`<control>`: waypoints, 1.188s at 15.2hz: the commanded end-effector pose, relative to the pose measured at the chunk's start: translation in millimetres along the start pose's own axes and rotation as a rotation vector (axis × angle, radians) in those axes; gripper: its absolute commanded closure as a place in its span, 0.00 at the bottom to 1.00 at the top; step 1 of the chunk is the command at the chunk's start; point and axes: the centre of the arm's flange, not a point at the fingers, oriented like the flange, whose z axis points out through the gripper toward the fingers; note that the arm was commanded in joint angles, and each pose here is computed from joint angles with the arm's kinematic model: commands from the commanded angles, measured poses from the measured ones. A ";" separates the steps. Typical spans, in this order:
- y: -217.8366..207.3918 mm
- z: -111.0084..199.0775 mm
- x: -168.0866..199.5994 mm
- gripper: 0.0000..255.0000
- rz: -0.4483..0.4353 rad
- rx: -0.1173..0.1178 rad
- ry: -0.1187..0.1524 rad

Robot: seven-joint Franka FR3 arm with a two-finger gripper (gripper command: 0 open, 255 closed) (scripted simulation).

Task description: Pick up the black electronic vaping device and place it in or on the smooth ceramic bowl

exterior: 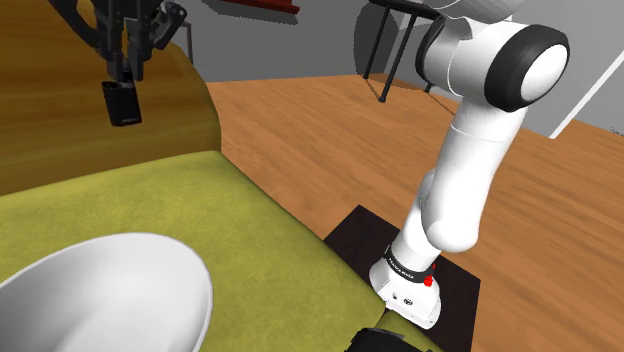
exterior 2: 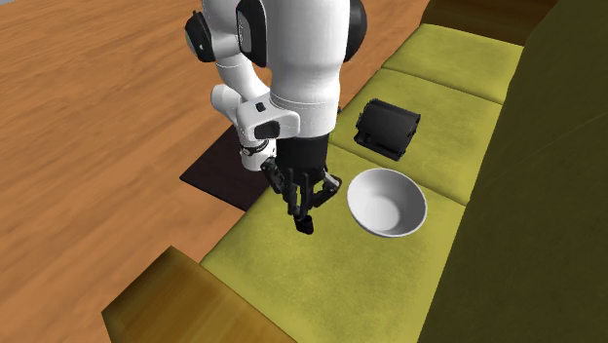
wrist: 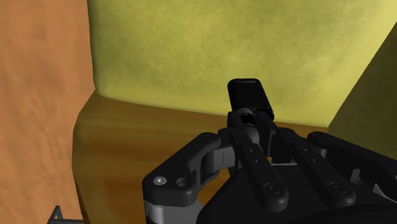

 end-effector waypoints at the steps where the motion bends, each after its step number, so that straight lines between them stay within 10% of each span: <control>1: -15.9 -3.2 -19.7 1.00 0.001 0.000 0.000; 18: -145.2 -41.5 -183.7 1.00 0.001 0.000 0.000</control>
